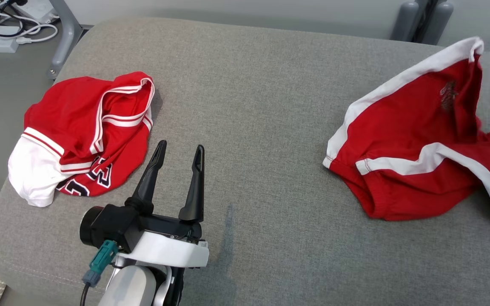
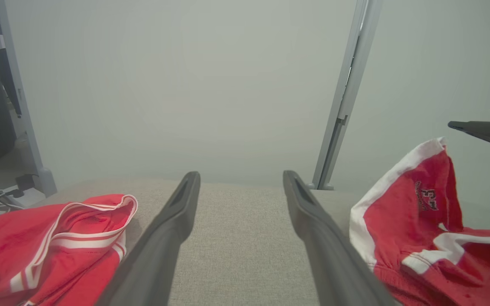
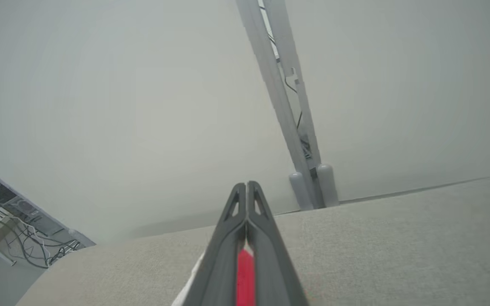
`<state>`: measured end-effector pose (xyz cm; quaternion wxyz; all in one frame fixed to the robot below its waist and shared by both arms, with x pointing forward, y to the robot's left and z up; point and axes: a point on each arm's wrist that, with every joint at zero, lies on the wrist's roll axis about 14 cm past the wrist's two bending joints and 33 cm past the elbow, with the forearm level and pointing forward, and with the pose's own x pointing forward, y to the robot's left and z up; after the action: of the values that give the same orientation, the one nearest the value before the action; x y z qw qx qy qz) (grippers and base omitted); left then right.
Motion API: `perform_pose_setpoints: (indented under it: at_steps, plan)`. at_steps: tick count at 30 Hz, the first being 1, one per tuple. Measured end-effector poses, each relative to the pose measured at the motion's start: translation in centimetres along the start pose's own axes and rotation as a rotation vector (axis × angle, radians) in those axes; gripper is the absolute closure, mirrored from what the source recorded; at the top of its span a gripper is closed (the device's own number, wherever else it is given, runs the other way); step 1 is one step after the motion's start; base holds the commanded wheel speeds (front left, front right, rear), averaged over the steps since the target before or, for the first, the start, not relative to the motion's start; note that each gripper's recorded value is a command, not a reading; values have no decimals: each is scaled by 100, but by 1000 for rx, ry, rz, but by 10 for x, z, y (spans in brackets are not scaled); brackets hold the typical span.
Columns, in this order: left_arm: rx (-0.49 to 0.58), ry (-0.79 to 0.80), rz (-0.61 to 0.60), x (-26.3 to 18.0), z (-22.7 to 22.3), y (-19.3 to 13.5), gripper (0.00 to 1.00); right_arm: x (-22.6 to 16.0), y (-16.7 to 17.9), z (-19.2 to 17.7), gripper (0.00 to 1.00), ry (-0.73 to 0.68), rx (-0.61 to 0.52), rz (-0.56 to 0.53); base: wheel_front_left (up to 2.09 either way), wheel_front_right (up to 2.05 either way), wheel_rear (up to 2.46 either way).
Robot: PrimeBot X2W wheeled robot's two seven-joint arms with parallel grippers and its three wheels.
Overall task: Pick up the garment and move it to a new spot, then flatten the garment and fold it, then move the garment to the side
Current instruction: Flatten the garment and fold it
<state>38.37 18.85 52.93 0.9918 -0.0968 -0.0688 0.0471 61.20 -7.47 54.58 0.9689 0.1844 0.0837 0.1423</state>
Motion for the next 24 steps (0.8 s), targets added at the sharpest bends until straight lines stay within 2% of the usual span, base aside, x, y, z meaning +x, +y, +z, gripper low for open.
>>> perform_pose_setpoints:
  at_steps: [3, 4, 5, 6, 11, 17, 24]
  plan:
    - [3, 10, -1, 1, -4, 0, 0, -1, -46, -10, 100, 36, 53, -115, 0, 0, 0]
    - [4, 13, -1, 2, -5, 0, 0, -1, -57, -14, 89, 52, 58, -142, 0, 0, 0]
    - [6, 16, 0, 2, -6, 1, 0, -1, -67, -17, 29, 61, 54, -167, 0, 0, 0]
    - [7, 18, 0, 3, -7, 1, 0, -1, -77, -17, 0, 58, 57, -192, 0, 0, 0]
    - [13, 23, -4, 5, -9, 1, 0, -3, -88, -9, 0, 17, 10, -226, 0, 0, 0]
    - [7, 0, -36, 8, -3, -9, 0, -11, -47, 2, 0, -57, -83, -126, 0, 0, 0]
    - [-12, -35, -89, 11, 7, -28, 0, -48, -10, 26, 0, -210, -158, 4, 0, 0, 0]
